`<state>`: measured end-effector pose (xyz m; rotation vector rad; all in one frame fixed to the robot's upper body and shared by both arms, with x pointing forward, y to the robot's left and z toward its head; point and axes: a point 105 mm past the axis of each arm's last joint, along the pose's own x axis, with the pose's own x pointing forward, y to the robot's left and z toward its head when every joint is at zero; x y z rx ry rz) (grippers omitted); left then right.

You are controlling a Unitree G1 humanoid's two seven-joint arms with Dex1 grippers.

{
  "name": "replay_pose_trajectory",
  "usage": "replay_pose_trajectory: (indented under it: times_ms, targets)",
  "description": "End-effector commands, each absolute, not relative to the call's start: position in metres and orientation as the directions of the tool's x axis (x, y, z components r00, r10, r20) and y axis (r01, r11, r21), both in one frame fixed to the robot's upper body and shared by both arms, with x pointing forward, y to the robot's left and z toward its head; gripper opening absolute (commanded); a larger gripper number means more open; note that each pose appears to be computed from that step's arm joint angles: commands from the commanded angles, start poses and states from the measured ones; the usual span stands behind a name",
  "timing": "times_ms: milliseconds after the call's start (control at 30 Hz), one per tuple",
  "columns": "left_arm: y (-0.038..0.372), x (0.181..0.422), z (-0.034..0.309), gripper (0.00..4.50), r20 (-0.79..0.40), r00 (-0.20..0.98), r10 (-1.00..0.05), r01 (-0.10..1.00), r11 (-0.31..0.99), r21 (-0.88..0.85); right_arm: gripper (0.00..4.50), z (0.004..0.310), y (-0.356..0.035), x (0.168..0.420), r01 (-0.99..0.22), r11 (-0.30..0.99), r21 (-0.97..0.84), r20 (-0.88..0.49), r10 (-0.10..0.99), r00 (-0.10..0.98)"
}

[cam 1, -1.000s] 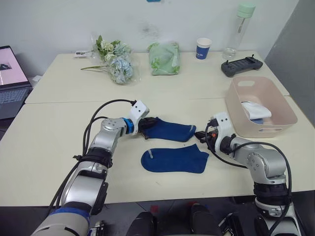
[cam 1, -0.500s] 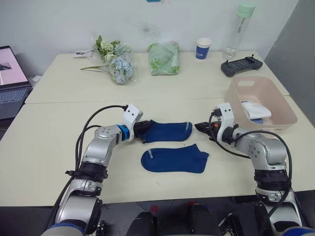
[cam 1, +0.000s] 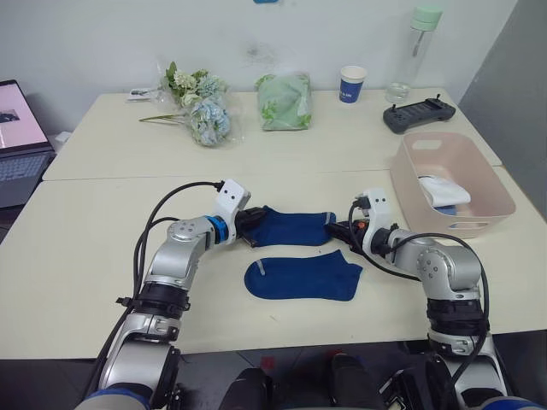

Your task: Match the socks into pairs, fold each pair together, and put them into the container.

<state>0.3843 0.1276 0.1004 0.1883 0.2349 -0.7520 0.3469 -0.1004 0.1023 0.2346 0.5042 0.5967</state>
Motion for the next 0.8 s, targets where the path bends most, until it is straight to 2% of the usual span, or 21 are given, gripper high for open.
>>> replay_pose_trajectory:
  times_ms: [33, 100, 333, 400, 467, 600, 800]
  targets:
    - [0.129, 0.386, 0.115, 0.0, -0.237, 0.719, -0.654, 0.689, 0.716, 0.115, 0.67, 0.118, -0.097, 0.347, -0.512, 0.788, 0.341, -0.327, 0.61, 0.722]
    - [0.128, 0.386, 0.116, 0.0, -0.234, 0.719, -0.654, 0.689, 0.716, 0.114, 0.03, 0.119, -0.099, 0.348, -0.511, 0.791, 0.337, -0.327, 0.607, 0.724]
    - [0.126, 0.381, 0.121, 0.0, -0.213, 0.735, -0.644, 0.67, 0.738, 0.08, 0.03, 0.129, -0.11, 0.359, -0.504, 0.802, 0.32, -0.3, 0.59, 0.749]
    - [0.126, 0.378, 0.127, 0.0, -0.186, 0.779, -0.599, 0.617, 0.785, 0.057, 0.03, 0.138, -0.12, 0.369, -0.499, 0.815, 0.294, -0.284, 0.573, 0.769]
    - [0.113, 0.362, 0.131, 0.0, -0.156, 0.79, -0.592, 0.592, 0.804, -0.054, 0.03, 0.147, -0.13, 0.382, -0.495, 0.826, 0.267, -0.272, 0.558, 0.784]
    - [0.098, 0.338, 0.12, 0.0, -0.201, 0.797, -0.57, 0.541, 0.821, -0.185, 0.03, 0.149, -0.126, 0.395, -0.528, 0.814, 0.242, -0.272, 0.579, 0.769]
    - [0.084, 0.326, 0.108, 0.0, -0.246, 0.814, -0.526, 0.444, 0.837, -0.321, 0.03, 0.141, -0.109, 0.407, -0.582, 0.786, 0.208, -0.283, 0.618, 0.734]
